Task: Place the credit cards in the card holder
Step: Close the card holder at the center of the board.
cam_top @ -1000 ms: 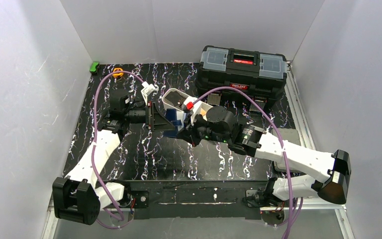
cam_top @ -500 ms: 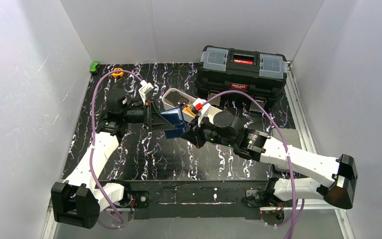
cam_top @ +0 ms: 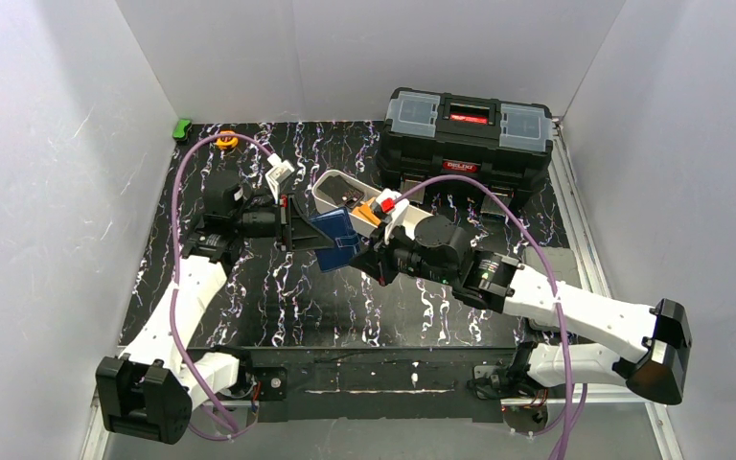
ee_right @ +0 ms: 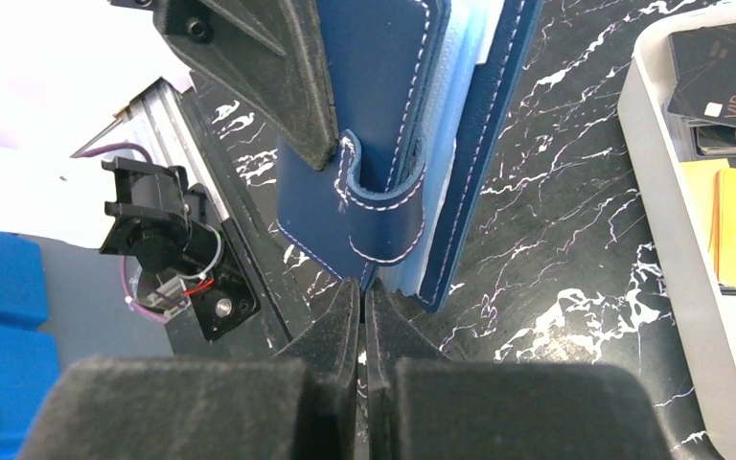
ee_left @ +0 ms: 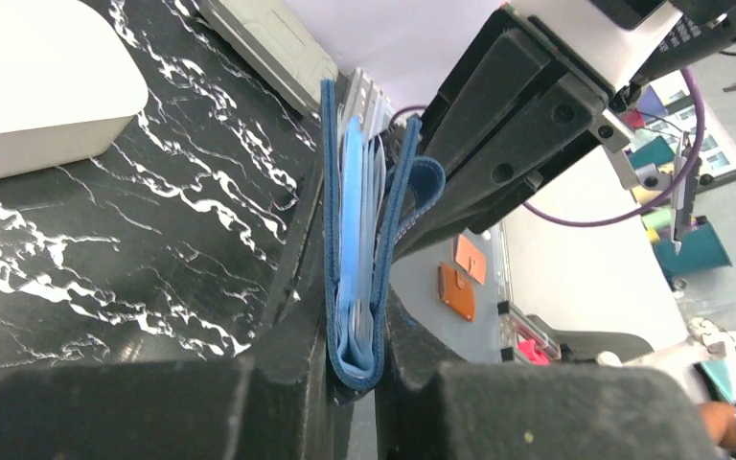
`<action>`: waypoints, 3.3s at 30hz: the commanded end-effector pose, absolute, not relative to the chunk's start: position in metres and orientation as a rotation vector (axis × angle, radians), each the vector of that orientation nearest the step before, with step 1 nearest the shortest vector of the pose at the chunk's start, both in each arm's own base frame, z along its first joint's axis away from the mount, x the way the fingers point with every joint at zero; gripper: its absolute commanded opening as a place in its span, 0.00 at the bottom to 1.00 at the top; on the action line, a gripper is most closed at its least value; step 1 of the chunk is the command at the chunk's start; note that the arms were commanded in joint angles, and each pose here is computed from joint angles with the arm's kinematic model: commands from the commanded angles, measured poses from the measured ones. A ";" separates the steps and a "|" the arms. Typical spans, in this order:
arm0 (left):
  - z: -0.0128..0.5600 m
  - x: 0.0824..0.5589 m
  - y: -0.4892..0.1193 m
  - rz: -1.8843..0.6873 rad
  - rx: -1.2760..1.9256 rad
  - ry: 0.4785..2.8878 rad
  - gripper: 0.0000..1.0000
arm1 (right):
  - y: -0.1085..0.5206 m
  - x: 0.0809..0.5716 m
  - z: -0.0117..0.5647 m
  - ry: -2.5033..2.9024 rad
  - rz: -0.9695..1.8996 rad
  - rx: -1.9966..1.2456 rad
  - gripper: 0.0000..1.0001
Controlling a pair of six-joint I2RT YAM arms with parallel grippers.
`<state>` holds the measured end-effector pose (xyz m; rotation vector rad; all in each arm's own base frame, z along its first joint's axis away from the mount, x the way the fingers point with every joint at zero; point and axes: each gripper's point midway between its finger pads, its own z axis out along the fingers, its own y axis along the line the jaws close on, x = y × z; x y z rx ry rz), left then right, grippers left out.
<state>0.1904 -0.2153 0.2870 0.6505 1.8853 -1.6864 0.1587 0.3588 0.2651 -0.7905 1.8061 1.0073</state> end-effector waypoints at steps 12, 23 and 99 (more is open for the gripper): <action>0.320 0.158 -0.212 -1.483 1.040 1.654 0.00 | 0.309 0.176 0.313 1.725 1.009 -0.622 0.61; 0.290 0.159 -0.205 -1.046 1.263 1.599 0.00 | 0.326 0.155 0.320 1.806 1.130 -0.859 0.57; 0.235 0.188 -0.205 -0.620 1.410 1.545 0.00 | 0.304 0.211 0.280 2.020 0.768 -0.249 0.26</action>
